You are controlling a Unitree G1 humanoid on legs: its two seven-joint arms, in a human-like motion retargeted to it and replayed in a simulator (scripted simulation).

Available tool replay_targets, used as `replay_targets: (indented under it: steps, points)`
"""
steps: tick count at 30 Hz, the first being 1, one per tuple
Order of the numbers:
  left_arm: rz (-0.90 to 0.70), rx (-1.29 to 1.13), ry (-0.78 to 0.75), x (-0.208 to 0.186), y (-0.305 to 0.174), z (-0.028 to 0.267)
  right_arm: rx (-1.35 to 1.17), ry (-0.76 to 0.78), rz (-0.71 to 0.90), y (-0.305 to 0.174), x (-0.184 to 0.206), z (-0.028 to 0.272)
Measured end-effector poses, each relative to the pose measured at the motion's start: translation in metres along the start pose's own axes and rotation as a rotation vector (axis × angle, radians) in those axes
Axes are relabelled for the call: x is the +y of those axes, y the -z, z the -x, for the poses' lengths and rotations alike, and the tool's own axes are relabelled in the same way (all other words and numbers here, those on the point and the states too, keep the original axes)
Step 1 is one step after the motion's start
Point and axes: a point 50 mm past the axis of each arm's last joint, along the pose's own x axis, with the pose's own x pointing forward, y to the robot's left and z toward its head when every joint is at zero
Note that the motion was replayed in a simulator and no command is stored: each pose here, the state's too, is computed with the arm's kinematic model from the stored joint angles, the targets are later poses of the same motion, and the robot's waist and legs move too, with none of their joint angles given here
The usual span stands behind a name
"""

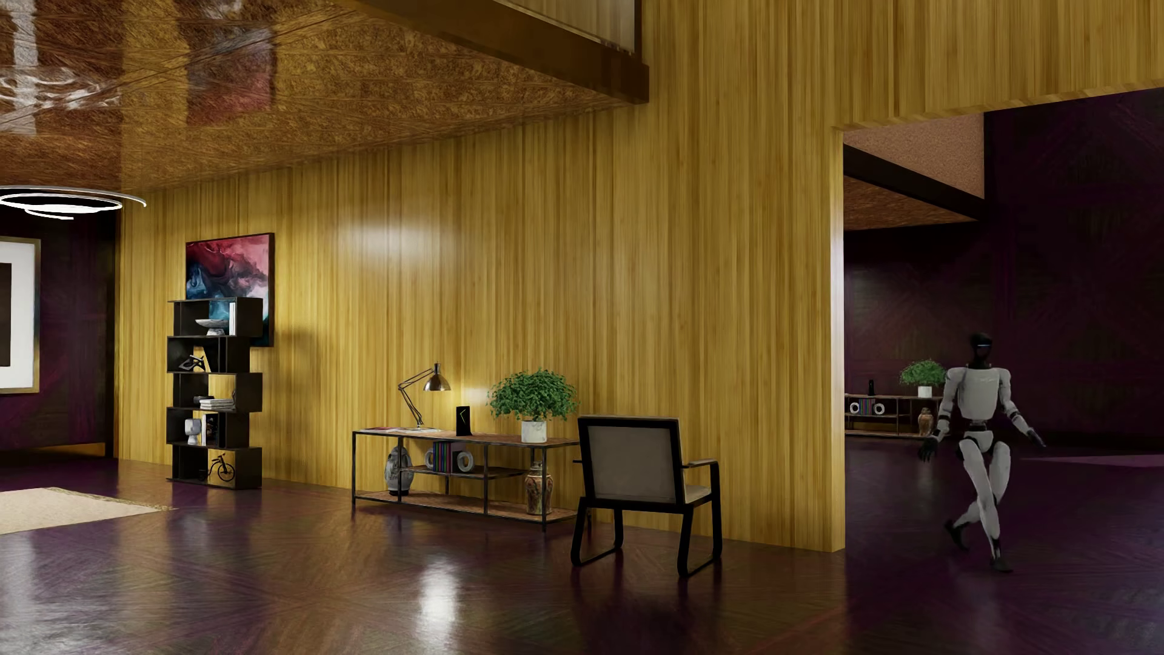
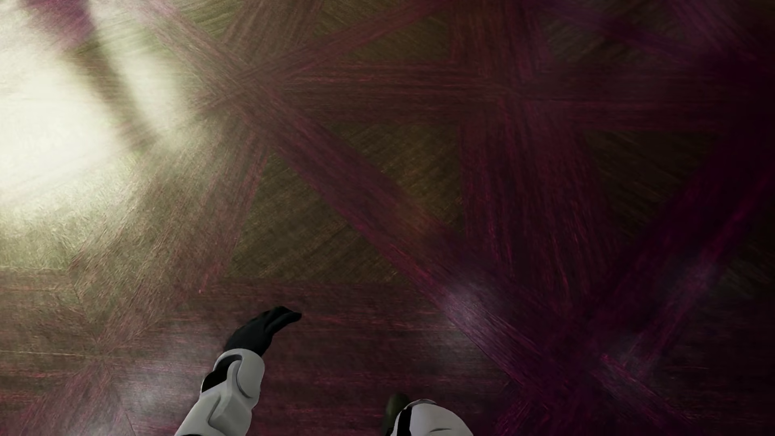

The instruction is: Approach the dark shelves

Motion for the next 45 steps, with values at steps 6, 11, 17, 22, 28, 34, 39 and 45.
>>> replay_targets:
  steps: [6, 11, 17, 22, 28, 34, 39, 45]
  points:
    - [-0.002, 0.580, 0.531, -0.114, 0.127, 0.105, -0.600, 0.202, 0.224, -0.172, -0.059, 0.038]
    - [0.184, 0.858, 0.616, -0.151, 0.169, 0.208, -1.180, 0.407, -0.008, -0.266, -0.114, 0.152]
    - [0.184, 0.932, 0.649, -0.153, 0.176, 0.228, -1.370, 0.169, -0.615, -0.256, -0.158, 0.195]
    - [0.389, 0.917, 0.374, -0.143, 0.151, 0.183, -0.940, 0.841, 0.567, -0.243, -0.137, 0.150]
    - [0.087, 0.419, 0.337, -0.076, 0.072, 0.045, -0.278, -0.165, 0.117, -0.094, 0.015, 0.025]
    - [0.072, -0.082, -0.175, 0.035, -0.032, -0.014, -0.106, -0.514, 0.681, 0.056, 0.116, 0.048]
    - [0.122, 0.088, -0.060, 0.002, 0.018, 0.006, -0.058, -0.551, 0.534, 0.053, 0.113, 0.051]
    - [-0.014, 0.569, 0.581, -0.105, 0.120, 0.089, -0.319, -0.070, 0.108, -0.116, 0.041, 0.049]
